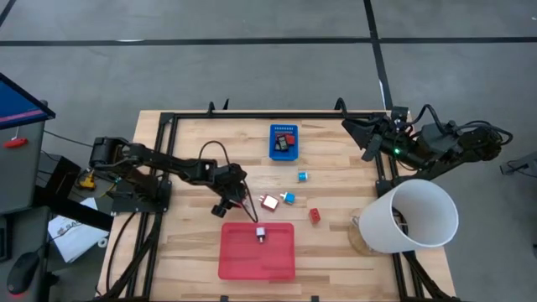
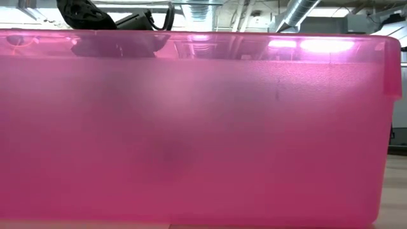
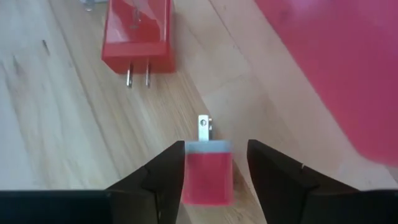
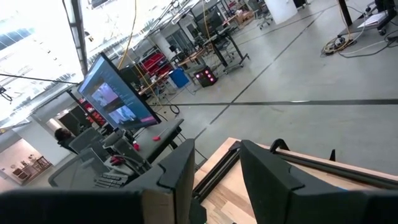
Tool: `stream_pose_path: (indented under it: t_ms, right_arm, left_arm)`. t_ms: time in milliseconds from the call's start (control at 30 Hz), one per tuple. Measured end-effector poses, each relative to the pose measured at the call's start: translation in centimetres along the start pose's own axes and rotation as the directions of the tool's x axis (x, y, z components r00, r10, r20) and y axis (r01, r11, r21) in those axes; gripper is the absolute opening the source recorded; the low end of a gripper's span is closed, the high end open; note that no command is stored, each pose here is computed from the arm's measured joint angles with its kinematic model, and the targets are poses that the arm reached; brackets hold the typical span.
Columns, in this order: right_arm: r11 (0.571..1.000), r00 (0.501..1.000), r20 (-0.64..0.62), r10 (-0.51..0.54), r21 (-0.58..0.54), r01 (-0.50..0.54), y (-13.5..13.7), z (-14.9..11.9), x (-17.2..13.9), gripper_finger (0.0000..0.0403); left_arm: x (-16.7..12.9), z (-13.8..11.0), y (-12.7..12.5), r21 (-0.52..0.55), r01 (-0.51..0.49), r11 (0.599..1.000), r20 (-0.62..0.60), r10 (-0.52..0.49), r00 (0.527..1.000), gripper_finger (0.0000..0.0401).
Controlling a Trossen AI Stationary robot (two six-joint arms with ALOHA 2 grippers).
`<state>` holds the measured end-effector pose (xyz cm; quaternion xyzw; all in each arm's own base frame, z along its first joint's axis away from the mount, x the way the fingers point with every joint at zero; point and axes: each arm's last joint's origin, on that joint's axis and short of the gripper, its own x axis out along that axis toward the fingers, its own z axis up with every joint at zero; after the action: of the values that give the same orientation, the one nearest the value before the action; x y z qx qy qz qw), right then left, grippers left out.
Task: Pick & Place Office items
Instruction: Put the pink charger adapter into the red bin
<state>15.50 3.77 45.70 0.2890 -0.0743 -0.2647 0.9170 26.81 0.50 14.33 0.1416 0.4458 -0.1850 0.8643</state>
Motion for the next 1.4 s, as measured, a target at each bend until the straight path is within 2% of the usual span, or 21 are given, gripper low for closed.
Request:
stream_pose_path:
  t_ms: [467,733,867,1133,1300,1400]
  right_arm:
    - [1.0,1.0,0.0,-0.001,0.015,0.001,0.0,0.0,0.0,0.0123]
    - [1.0,1.0,-0.002,-0.002,0.014,0.002,0.0,0.0,0.0,0.0123]
    - [1.0,1.0,-0.005,-0.004,0.008,0.004,-0.1,-0.1,0.0,0.0123]
    - [1.0,1.0,-0.006,-0.004,-0.015,0.004,-0.1,-0.1,0.0,0.0123]
    - [1.0,1.0,-0.005,-0.003,-0.017,0.003,-0.1,0.0,0.0,0.0123]
    - [1.0,1.0,-0.005,-0.003,-0.023,0.003,-0.1,0.0,0.0,0.0123]
  left_arm:
    - [2.5,-0.9,0.2,-0.025,0.028,0.999,-0.054,-0.03,0.998,0.0151]
    - [2.6,-0.9,0.2,-0.104,0.017,0.994,-0.049,-0.022,0.999,0.0143]
    - [2.0,-0.8,0.7,-0.184,-0.013,0.983,-0.031,0.007,1.0,0.0142]
    - [-1.5,1.7,2.1,-0.303,-0.07,0.95,0.122,0.111,0.986,0.0141]
    - [-3.3,3.8,1.9,-0.445,-0.024,0.895,0.212,0.131,0.968,0.0141]
    - [-4.3,5.7,1.0,-0.48,0.033,0.877,0.278,0.116,0.954,0.0141]
